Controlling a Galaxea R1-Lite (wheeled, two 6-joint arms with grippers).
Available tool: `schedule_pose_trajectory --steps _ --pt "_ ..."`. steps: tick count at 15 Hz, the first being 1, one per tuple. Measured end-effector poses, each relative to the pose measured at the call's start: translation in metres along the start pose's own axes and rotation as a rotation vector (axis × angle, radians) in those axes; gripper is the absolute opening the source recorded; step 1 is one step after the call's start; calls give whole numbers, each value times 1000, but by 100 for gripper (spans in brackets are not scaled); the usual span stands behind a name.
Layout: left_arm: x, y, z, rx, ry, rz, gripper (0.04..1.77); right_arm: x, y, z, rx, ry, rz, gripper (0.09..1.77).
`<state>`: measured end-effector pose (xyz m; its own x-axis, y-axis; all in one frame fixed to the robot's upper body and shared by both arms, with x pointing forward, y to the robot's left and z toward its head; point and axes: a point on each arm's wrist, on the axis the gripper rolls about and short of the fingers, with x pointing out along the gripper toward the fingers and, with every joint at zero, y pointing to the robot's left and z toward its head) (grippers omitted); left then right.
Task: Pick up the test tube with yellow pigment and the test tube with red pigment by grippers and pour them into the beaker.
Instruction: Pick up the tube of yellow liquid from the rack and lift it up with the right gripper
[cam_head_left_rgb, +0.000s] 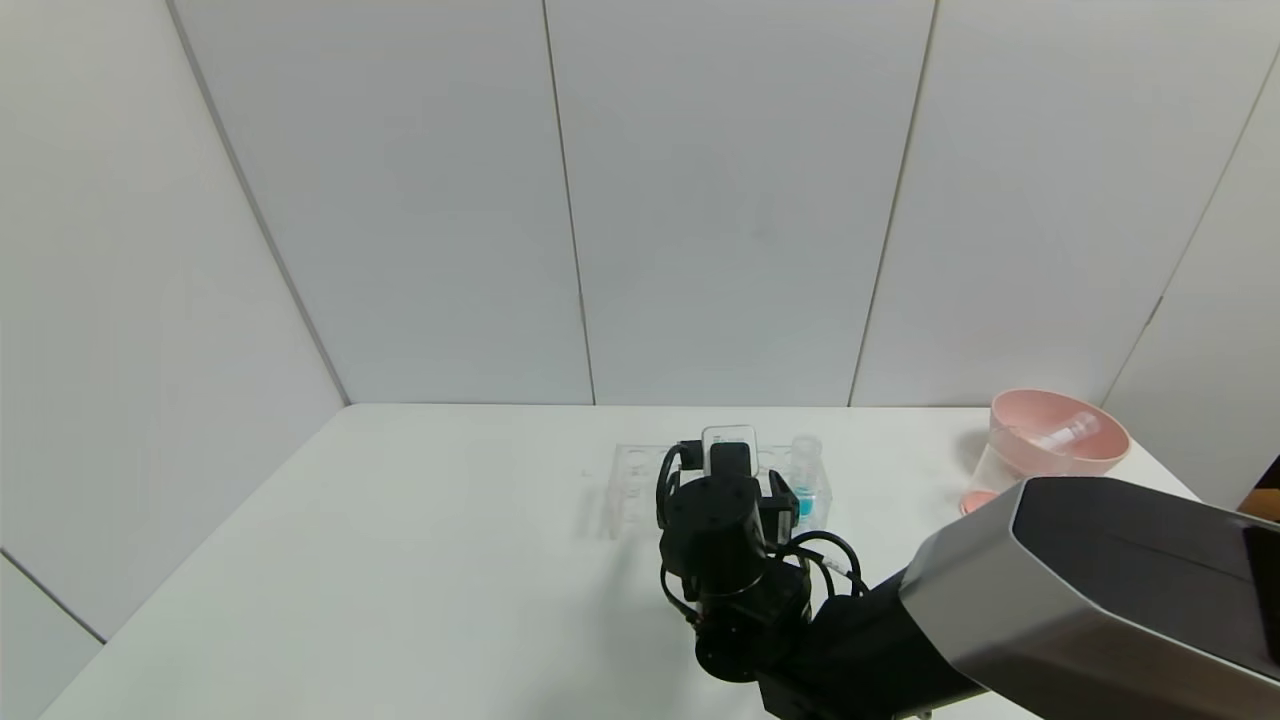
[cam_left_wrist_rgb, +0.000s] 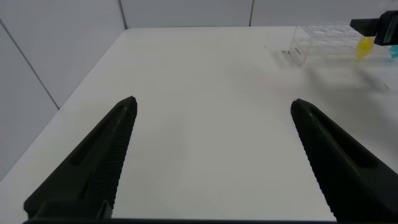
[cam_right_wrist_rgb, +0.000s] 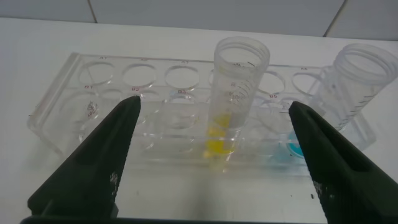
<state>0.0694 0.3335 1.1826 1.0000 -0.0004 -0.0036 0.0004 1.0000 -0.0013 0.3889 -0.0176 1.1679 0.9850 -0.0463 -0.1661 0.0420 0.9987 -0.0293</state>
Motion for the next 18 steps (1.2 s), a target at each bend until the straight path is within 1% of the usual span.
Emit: schedule_pose_trajectory --steps 7,13,18 --pt "0 0 0 0 0 0 176 18 -1 -7 13 0 -30 171" --pt "0 0 0 0 0 0 176 27 -6 -1 33 -11 -50 171" --pt "0 0 0 0 0 0 176 31 -7 3 44 -19 -53 171"
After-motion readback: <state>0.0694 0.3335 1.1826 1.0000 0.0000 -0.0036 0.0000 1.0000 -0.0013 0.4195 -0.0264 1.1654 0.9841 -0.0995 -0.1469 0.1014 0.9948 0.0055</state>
